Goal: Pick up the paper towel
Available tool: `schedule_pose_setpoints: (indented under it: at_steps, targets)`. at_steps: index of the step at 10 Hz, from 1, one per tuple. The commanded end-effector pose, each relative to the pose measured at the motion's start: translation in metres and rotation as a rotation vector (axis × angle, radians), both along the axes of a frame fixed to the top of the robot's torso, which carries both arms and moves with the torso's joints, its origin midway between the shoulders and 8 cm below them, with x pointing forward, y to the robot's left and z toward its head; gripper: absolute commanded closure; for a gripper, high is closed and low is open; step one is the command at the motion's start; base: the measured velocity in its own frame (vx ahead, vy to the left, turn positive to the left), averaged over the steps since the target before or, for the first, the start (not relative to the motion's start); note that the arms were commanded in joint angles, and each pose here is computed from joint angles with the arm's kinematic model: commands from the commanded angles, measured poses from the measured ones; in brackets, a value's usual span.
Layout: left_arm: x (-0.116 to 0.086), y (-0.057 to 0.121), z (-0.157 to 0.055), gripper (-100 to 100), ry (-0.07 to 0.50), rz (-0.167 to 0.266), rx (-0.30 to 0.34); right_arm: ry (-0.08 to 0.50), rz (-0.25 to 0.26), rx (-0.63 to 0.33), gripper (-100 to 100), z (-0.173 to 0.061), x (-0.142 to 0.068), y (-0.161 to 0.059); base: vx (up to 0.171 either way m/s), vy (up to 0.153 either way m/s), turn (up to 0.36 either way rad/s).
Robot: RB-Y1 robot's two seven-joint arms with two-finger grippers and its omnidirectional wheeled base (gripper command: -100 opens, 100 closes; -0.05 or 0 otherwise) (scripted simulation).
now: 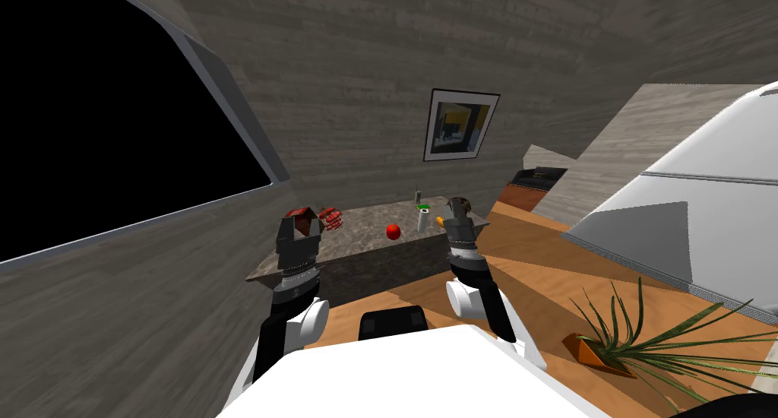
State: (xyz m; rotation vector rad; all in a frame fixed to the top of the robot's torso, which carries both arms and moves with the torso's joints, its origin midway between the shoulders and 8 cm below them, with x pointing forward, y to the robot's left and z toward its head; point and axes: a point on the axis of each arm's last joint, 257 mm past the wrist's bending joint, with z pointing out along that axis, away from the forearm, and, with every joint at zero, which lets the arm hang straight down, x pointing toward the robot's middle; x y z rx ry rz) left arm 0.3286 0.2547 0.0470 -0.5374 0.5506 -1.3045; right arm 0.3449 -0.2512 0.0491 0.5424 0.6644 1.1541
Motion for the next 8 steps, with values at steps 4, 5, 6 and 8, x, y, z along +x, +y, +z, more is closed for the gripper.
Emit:
schedule_pose_setpoints:
  at_steps: [4,5,6,8]
  targets:
    - [0.0,0.0,0.0,0,0.0,0.0,0.0,0.051,-0.001,-0.134,-100,-0.014,0.018,0.012,-0.026,0.027,0.008]
    - [0.0,0.0,0.0,0,0.0,0.0,0.0,0.067,-0.007,-0.171,-100,-0.019,0.023,0.014,-0.029,0.038,0.017]
    - [0.0,0.0,0.0,0,0.0,0.0,0.0,0.086,-0.013,-0.206,-100,-0.025,0.03,0.015,-0.036,0.04,0.017]
    - [0.0,0.0,0.0,0,0.0,0.0,0.0,0.108,-0.026,-0.252,-100,-0.032,0.037,0.017,-0.032,0.028,0.014]
